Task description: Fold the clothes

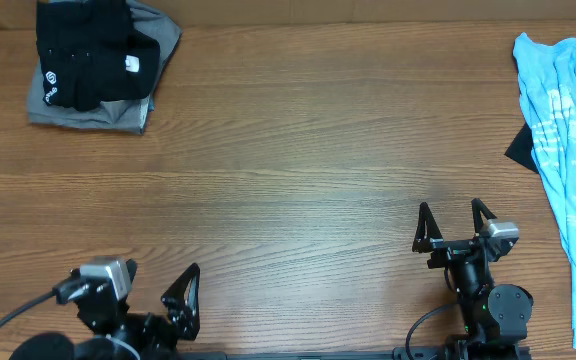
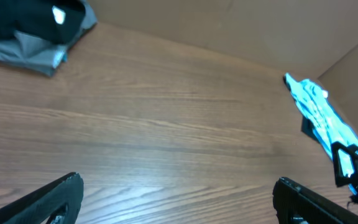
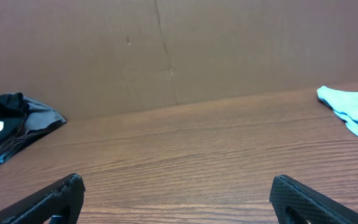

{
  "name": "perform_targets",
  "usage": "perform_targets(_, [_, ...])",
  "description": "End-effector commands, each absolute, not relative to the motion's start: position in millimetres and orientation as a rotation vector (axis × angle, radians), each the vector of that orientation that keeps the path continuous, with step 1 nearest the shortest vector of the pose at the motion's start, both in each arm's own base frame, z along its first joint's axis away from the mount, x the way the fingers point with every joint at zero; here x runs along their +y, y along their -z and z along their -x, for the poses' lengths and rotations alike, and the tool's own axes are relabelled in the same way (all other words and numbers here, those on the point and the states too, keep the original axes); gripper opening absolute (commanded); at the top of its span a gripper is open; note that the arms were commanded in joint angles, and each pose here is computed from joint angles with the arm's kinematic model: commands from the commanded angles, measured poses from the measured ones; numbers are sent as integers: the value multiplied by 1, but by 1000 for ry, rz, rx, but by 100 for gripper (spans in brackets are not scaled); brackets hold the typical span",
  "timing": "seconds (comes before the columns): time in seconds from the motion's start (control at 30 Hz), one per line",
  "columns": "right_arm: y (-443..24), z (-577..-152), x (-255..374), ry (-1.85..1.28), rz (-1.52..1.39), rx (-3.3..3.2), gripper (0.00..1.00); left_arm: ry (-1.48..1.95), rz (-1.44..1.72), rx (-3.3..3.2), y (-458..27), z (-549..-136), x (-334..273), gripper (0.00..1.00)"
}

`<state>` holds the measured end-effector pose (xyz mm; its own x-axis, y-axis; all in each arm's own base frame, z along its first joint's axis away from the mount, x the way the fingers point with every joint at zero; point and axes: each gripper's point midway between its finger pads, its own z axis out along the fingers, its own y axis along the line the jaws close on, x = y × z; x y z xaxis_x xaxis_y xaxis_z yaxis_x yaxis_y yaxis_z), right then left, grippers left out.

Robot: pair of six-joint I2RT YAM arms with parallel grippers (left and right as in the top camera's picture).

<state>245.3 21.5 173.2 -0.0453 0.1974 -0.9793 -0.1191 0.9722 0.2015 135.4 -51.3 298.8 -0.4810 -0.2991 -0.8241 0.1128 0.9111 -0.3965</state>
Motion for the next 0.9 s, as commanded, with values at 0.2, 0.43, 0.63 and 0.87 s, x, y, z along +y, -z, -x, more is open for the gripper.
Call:
perform_targets(0.2, [-172, -245, 20, -251, -60, 1589, 100, 609, 167, 1938, -233, -179, -54, 100])
perform_targets(0.43, [-172, -245, 20, -251, -60, 1589, 100, 523, 24, 1681, -223, -207, -51, 100])
perform_targets(0.63, [-172, -245, 20, -251, -60, 1589, 100, 426, 167, 1595, -214, -229, -25, 100])
perform_targets(0.87, [-172, -245, 20, -251, -60, 1589, 100, 309, 173, 1526, -202, -241, -9, 100])
